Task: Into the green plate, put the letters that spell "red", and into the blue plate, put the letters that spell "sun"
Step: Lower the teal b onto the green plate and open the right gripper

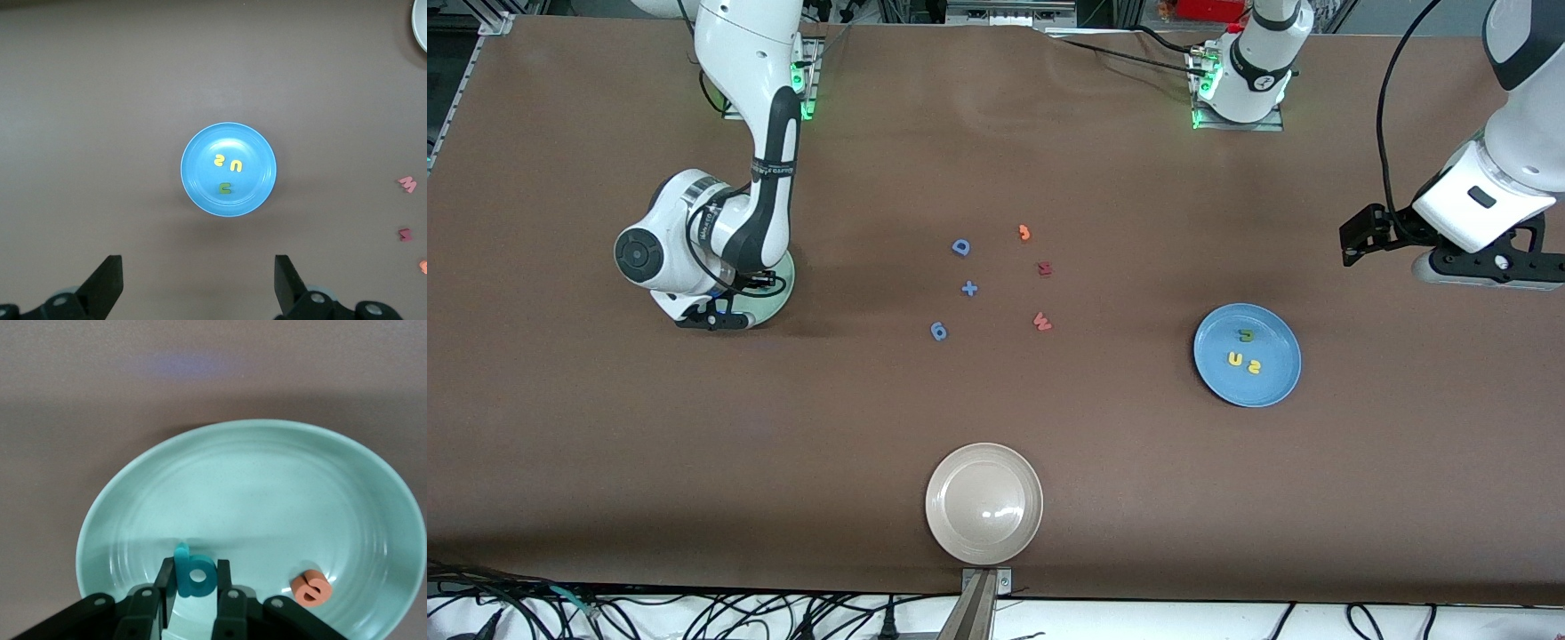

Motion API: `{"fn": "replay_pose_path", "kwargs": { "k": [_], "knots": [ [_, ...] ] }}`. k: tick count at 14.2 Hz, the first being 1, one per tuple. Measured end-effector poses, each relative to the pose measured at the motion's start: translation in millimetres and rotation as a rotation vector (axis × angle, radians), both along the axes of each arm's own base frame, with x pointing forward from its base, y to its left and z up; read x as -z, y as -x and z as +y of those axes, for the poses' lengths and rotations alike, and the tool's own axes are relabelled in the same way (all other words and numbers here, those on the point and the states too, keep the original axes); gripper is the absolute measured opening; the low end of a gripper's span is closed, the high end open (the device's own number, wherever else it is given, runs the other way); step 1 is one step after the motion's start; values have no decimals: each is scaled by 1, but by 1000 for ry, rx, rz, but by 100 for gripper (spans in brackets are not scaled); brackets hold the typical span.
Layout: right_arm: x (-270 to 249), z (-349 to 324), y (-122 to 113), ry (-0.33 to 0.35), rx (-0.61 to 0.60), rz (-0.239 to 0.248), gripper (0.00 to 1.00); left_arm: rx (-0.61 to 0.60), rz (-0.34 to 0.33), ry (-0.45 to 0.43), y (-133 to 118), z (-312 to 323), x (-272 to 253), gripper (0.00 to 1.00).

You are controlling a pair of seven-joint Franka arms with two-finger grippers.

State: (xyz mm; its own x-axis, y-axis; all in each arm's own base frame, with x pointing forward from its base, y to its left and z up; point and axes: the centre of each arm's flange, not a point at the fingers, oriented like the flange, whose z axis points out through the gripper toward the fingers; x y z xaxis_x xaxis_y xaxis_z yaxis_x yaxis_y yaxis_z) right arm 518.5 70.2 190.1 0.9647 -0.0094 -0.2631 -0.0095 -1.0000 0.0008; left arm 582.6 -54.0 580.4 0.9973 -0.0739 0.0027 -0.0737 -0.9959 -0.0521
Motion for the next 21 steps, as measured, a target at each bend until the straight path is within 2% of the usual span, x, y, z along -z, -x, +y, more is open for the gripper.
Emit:
{"fn": "replay_pose_path", "kwargs": {
  "k": [2, 6, 8, 14, 21],
  "knots": [
    [1, 3, 0, -6, -1, -1, 43, -2, 0, 0, 0, 1, 0, 100],
    [1, 8, -1, -21, 3, -11, 84, -12, -8, 1, -1, 7, 1, 100],
    [-6, 7, -4, -25, 9, -18, 99, -10, -23, 2, 1, 6, 5, 100],
    [-65, 7, -24, -99, 122, 32, 99, -4, -42, 0, 8, 4, 7, 100],
    [-114, 25, -47, -24, 166, 104, 99, -9, -41, 0, 8, 6, 7, 100]
  ]
}}
